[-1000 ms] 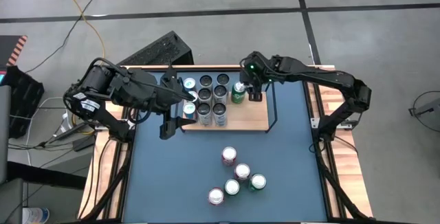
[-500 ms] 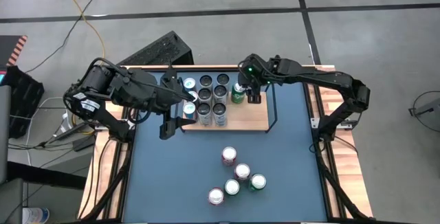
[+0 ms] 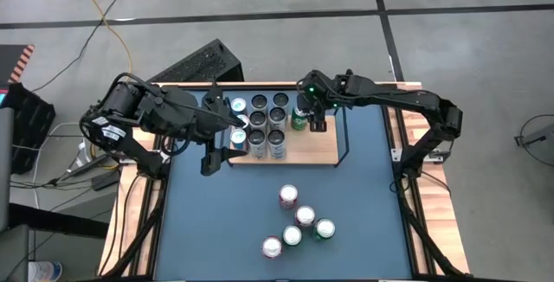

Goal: Place canned beverage on shelf
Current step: Put the left green soda can on the shelf

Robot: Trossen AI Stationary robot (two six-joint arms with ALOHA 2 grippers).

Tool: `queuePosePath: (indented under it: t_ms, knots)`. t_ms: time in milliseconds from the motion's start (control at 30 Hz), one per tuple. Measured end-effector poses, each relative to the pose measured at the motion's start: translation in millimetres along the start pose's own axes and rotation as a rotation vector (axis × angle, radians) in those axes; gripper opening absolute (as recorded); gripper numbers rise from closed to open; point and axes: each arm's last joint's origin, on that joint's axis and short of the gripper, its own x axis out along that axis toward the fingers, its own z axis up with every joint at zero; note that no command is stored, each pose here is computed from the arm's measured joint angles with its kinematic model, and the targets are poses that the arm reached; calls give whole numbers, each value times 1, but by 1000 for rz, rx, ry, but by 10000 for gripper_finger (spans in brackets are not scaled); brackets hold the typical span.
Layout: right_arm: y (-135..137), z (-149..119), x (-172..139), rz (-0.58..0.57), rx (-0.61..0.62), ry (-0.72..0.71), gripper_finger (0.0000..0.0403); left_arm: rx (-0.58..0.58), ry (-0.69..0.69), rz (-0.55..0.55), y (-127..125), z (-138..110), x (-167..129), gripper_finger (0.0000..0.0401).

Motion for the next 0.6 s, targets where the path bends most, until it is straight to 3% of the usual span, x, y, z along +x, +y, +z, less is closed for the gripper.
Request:
queuePosePath:
  t_ms: [600]
  knots:
    - [3, 5, 8, -44, -16, 5, 282, 10, 5, 0, 0, 0, 0, 334]
